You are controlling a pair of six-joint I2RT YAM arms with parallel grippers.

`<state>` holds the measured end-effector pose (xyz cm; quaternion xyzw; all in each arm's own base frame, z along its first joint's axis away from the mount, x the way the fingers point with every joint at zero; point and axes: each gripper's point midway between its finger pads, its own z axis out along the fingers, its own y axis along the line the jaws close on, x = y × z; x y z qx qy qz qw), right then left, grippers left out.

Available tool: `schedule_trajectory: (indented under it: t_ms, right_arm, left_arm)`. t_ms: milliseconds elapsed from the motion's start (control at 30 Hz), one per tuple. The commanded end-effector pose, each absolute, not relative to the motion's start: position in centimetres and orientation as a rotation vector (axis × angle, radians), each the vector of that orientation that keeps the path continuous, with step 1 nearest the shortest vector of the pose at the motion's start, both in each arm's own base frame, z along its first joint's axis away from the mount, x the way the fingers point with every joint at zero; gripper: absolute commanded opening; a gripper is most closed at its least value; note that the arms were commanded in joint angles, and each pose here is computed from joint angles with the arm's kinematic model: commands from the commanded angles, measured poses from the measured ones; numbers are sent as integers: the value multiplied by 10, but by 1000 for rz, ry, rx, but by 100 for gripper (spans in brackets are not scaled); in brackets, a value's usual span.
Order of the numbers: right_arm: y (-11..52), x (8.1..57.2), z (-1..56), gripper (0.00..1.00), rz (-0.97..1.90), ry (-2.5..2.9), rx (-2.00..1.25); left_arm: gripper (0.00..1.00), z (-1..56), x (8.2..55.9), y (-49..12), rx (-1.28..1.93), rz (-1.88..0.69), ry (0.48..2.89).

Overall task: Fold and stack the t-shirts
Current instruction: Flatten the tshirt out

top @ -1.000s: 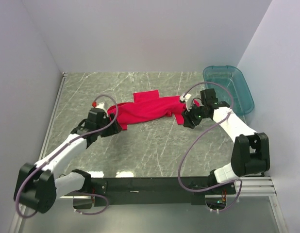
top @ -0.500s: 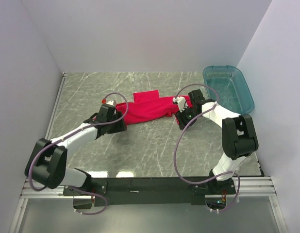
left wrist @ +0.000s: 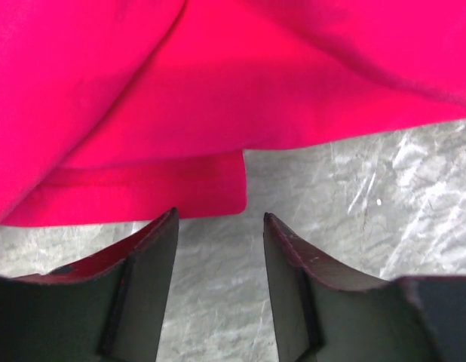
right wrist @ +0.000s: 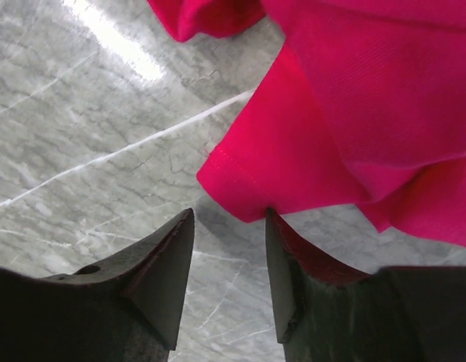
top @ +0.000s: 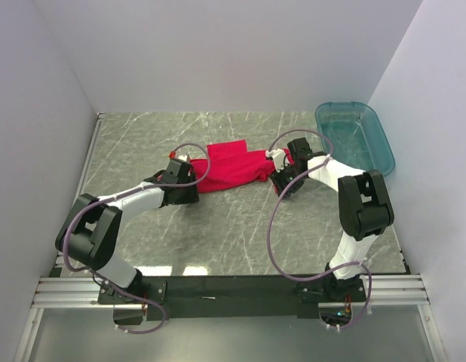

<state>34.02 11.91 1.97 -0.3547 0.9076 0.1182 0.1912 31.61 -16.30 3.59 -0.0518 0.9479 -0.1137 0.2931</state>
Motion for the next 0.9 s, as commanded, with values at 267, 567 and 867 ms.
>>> schedule_trajectory:
  t_ms: [267,567,867]
  right_arm:
    - [126,359,30,18,322,2509,-1000]
    - [123,357,79,0,293,2382,-1046]
    - [122,356,219,0,241,2064,-990]
  left_arm:
    - [25,27,334,-161,-87,-172,2519]
    - [1,83,331,-161,-60,-186,2393]
    - [1,217,317,-136,-91,-250,2086]
